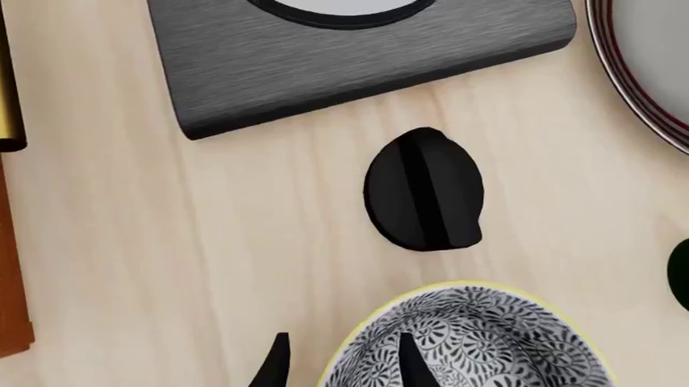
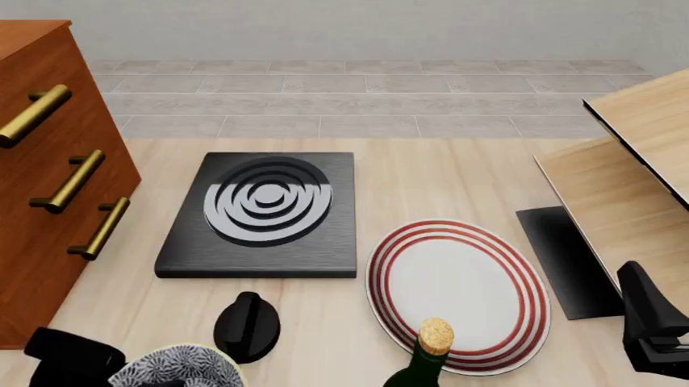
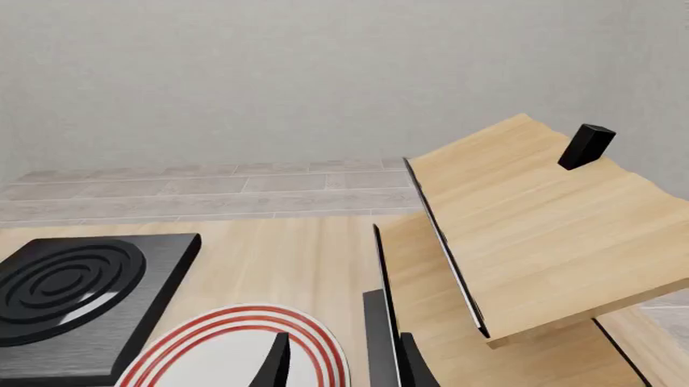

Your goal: Put the bowl on the top of the cabinet.

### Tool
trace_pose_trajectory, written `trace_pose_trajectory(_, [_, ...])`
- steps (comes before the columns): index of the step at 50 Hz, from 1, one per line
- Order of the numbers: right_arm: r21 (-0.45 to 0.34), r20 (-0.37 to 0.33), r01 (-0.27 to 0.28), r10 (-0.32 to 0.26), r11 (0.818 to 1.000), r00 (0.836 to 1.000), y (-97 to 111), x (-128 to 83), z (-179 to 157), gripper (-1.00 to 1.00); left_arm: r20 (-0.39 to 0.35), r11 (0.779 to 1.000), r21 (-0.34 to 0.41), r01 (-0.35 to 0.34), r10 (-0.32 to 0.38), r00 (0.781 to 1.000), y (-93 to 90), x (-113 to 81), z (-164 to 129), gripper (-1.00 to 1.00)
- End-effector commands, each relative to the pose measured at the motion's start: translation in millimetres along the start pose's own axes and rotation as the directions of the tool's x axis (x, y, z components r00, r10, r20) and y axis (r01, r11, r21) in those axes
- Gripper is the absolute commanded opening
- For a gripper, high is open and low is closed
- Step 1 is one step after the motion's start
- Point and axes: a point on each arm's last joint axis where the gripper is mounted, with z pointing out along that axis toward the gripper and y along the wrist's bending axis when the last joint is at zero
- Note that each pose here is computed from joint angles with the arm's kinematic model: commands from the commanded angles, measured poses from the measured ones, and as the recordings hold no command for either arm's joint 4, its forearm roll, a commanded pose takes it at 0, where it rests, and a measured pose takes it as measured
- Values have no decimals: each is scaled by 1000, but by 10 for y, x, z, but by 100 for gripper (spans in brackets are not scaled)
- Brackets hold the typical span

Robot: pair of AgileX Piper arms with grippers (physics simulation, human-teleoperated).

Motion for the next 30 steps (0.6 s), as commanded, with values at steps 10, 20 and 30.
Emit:
trace_pose_trajectory(10, [3,-1,4,-4,1000,1000,-2,1,0,100,-3,1000,24,6,-6,1000,-26,32,22,-100])
trace_pose_trajectory(20, [3,-2,4,-4,1000,1000,-2,1,0,100,29,1000,23,-17,16,999,-25,-20,-34,-100])
trace_pose_trajectory(30, [3,-1,6,-6,1000,1000,-2,1,0,100,101,998,16,-59,57,993,-40,-230,-285,-100])
